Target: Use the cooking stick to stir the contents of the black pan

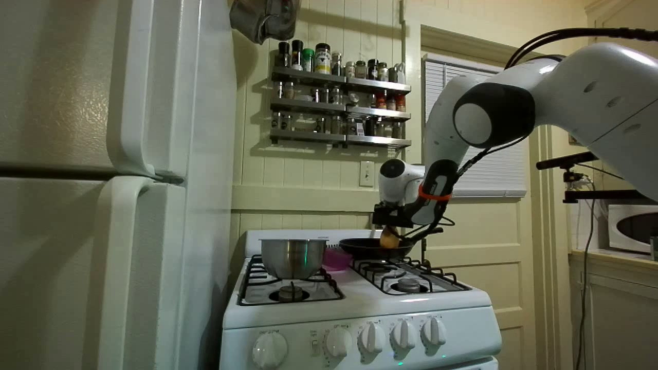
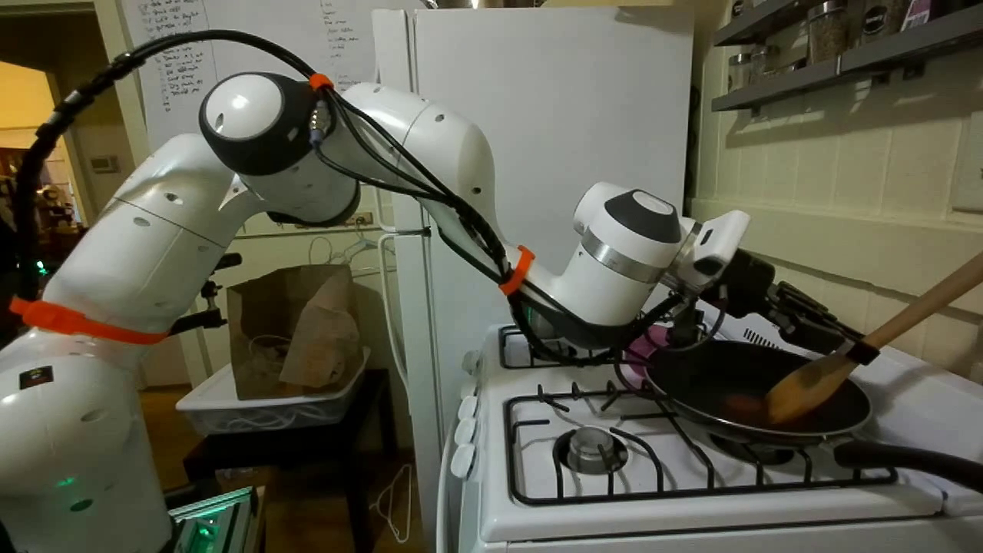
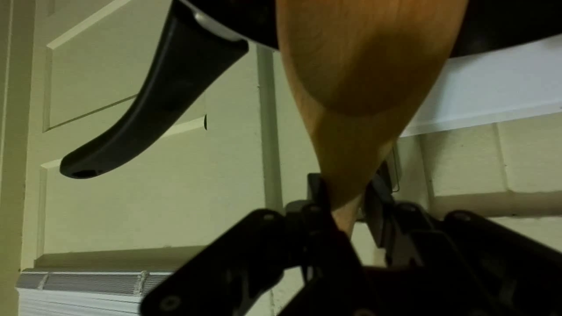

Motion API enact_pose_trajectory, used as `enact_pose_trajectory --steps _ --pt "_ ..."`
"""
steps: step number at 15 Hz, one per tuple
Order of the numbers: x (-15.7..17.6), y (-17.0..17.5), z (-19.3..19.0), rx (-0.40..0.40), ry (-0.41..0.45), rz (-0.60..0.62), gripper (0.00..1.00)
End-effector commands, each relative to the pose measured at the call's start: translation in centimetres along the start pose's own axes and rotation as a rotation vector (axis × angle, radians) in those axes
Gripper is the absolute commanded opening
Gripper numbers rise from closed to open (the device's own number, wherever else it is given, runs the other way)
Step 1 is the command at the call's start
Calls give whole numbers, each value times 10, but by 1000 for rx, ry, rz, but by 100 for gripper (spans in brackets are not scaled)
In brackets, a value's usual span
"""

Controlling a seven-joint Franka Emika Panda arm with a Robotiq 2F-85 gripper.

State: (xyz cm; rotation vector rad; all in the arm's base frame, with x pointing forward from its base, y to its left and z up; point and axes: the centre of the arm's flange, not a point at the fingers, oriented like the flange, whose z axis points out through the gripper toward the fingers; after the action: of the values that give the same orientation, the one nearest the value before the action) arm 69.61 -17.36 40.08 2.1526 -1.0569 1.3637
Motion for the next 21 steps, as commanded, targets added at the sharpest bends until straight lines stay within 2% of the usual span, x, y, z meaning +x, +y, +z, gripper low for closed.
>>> enact_pose_trajectory --steps 1,7,11,16,18,21 --pt "-14 -13 12 85 49 16 6" --pt "-25 -49 14 289 82 28 6" --pt "-26 -69 -8 395 34 30 6" --pt "-44 -60 -38 400 -68 7 6" --pt "-52 -46 -54 372 -117 -7 6" --pt "-50 -18 -69 310 -133 -12 6"
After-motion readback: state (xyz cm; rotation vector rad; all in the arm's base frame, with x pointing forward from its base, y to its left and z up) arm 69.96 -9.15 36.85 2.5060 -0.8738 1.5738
